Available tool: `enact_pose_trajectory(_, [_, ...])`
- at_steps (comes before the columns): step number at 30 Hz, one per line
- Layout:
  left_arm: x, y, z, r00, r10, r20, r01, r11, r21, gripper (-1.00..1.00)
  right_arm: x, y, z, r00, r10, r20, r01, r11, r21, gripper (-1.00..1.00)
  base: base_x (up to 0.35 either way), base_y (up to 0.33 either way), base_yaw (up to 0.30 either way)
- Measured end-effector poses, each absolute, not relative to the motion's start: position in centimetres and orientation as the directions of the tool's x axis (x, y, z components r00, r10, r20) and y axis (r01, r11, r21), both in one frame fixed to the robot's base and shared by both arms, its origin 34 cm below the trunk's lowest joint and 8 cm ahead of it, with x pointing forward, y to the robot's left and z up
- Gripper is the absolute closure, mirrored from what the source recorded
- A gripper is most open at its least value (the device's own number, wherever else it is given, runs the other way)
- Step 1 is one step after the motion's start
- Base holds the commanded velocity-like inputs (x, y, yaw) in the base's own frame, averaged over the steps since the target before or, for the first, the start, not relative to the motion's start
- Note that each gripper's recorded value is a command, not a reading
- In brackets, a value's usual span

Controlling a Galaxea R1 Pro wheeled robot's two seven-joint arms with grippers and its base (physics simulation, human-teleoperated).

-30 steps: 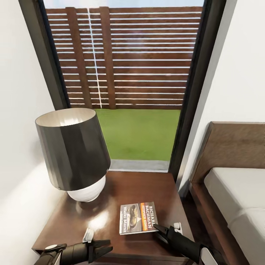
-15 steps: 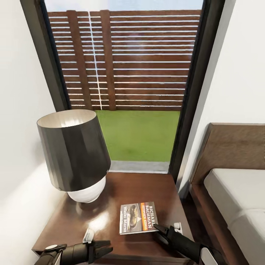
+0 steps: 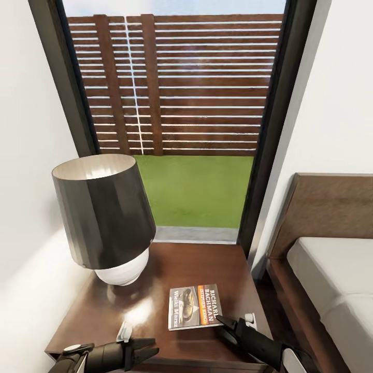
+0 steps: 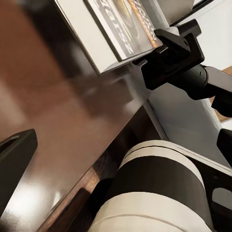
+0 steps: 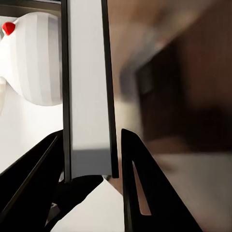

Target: In the bedroom, move the book from the bed onto either nightstand, and place the two sandals side by side next to the bed.

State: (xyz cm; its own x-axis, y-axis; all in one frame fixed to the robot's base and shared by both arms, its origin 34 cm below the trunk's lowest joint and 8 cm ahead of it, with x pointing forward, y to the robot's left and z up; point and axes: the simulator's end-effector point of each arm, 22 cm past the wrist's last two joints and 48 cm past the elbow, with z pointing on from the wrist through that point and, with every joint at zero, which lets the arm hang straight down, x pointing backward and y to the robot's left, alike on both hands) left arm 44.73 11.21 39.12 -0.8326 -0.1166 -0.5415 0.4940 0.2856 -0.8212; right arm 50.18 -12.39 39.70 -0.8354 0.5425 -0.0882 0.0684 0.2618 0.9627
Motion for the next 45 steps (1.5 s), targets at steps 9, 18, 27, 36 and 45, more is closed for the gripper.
enact_pose_trajectory(9, [44.73, 11.21, 39.12, -0.832, -0.118, -0.542, 0.494, 0.286, -0.821, -1.00, 50.18, -12.40, 39.68, -0.835, 0.543, -0.088, 0.069, 0.262, 0.963, -1.00, 0.000, 0.000, 0.000])
enact_pose_trajectory(18, [44.73, 11.21, 39.12, -0.832, -0.117, -0.542, 0.494, 0.286, -0.821, -1.00, 50.23, -12.39, 39.87, -0.834, 0.546, -0.082, 0.071, 0.252, 0.965, -1.00, 0.000, 0.000, 0.000])
enact_pose_trajectory(27, [44.73, 11.21, 39.12, -0.832, -0.117, -0.542, 0.495, 0.286, -0.821, -1.00, 50.23, -12.39, 39.86, -0.834, 0.546, -0.082, 0.071, 0.253, 0.965, -1.00, 0.000, 0.000, 0.000])
enact_pose_trajectory(36, [44.73, 11.22, 39.12, -0.832, -0.118, -0.542, 0.494, 0.286, -0.821, -1.00, 50.23, -12.39, 39.87, -0.834, 0.546, -0.081, 0.071, 0.252, 0.965, -1.00, 0.000, 0.000, 0.000])
enact_pose_trajectory(45, [44.84, 11.26, 39.17, -0.828, -0.119, -0.549, 0.500, 0.288, -0.817, -1.00, 50.31, -12.43, 39.89, -0.832, 0.548, -0.083, 0.070, 0.252, 0.965, -1.00, -0.117, 0.000, 0.000])
